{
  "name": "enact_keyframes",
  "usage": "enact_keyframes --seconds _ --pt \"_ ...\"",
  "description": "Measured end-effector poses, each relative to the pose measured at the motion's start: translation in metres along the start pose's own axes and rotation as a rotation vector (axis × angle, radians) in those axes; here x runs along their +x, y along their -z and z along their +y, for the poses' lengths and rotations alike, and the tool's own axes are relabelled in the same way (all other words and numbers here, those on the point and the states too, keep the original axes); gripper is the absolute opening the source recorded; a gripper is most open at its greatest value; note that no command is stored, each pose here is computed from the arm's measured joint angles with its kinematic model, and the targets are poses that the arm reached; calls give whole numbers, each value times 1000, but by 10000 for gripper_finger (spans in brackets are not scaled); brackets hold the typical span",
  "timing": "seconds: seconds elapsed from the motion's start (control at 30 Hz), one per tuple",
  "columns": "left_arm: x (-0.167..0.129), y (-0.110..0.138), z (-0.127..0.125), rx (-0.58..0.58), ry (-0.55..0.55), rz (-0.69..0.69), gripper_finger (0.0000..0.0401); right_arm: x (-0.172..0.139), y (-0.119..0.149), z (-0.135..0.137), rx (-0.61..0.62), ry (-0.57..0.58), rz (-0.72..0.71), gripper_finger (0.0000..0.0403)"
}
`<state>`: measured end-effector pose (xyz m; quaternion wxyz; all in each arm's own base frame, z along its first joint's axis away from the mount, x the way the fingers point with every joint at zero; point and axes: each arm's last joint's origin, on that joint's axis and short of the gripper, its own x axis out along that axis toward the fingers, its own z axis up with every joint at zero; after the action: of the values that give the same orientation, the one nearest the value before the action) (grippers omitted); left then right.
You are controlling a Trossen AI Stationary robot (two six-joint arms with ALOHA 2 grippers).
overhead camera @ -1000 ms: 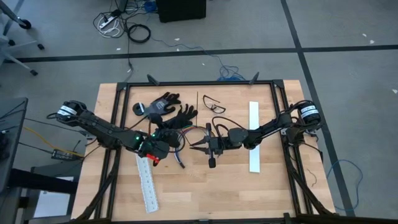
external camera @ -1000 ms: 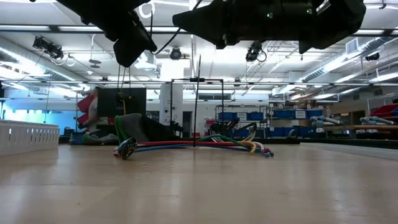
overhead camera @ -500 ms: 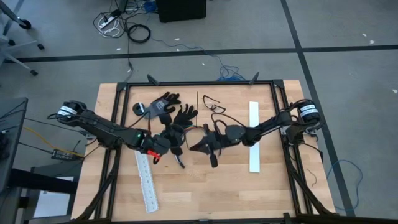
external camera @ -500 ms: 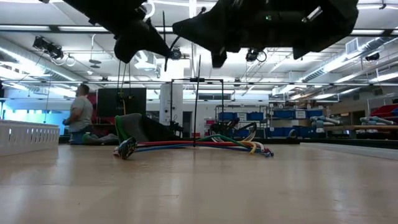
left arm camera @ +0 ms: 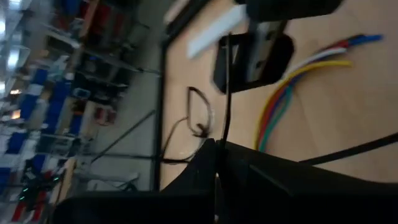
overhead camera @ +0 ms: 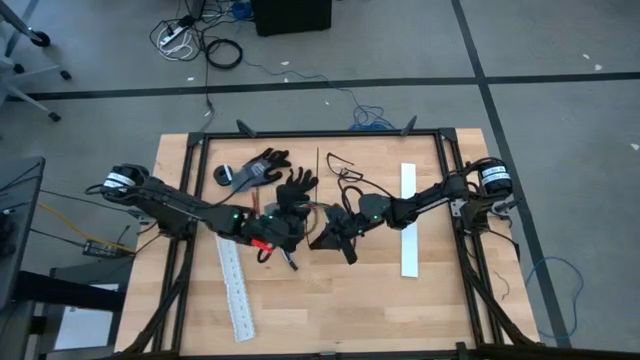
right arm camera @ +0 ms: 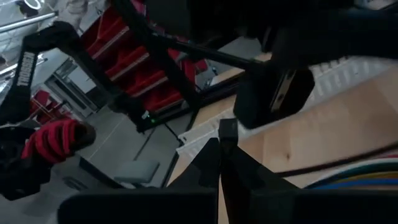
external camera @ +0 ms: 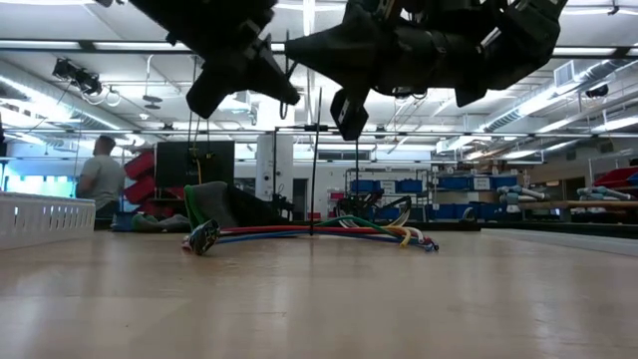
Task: Ziptie cables
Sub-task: Insert the black zip tie pointed tail end through the slot to form a loop
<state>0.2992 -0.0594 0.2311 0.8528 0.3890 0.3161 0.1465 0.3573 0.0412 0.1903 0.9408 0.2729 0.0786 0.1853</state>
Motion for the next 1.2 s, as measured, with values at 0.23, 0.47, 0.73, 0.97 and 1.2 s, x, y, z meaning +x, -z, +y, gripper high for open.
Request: enact_keyframes --seconds 0.23,0.47,0.73,0.97,1.2 --pt "17 -24 6 86 166 57 0 0 3 -2 28 38 25 0" --pt "31 -19 6 130 226 132 0 0 6 -3 37 87 29 0" --pt "54 -17 -11 220 245 160 0 0 9 -4 51 98 53 0" --pt "45 -21 -2 203 199 150 0 0 9 -4 43 102 55 0" --pt "35 -27 -6 218 209 125 0 -1 7 -7 42 105 42 0"
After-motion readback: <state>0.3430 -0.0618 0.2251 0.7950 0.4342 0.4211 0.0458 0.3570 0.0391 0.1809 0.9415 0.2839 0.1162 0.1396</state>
